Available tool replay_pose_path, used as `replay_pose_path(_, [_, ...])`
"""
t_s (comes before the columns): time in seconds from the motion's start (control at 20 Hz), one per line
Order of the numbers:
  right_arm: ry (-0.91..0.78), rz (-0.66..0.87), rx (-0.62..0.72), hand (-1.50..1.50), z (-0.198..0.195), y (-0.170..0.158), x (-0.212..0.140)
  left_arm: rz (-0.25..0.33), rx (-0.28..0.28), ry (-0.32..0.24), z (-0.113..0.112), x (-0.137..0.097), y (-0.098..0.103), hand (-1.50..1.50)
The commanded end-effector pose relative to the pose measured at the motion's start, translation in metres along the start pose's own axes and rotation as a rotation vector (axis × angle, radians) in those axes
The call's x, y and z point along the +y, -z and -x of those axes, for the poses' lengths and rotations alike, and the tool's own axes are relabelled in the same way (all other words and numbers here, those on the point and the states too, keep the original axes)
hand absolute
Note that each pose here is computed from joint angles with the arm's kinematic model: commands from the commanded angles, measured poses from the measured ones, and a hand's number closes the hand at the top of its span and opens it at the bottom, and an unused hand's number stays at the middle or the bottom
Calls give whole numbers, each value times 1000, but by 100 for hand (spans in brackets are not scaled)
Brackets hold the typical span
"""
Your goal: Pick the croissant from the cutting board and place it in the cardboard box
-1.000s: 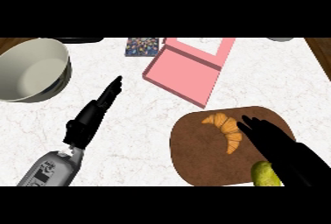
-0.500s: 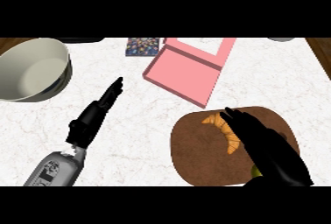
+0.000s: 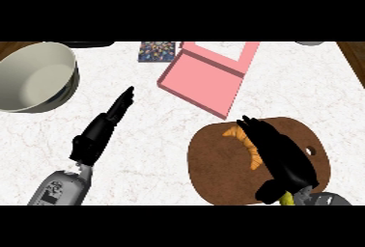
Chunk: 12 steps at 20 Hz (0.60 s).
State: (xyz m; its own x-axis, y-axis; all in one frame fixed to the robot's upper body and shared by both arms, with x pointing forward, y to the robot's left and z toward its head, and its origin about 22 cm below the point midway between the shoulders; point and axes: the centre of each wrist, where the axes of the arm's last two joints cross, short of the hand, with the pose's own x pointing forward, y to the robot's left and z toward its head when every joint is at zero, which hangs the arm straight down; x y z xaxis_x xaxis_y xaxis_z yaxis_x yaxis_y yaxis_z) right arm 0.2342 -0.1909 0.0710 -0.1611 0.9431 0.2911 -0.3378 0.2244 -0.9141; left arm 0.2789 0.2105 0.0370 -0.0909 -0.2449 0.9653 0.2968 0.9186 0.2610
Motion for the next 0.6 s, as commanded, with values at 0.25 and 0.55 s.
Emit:
replay_pose_path(0.25, [-11,14,-5,-150,11,20,-9,-24,0,-15,1,3,1,0])
replay_pose_path(0.55, [-46,-46,5,-150,-4,28,12,0,14,3,12,-5,-7,0])
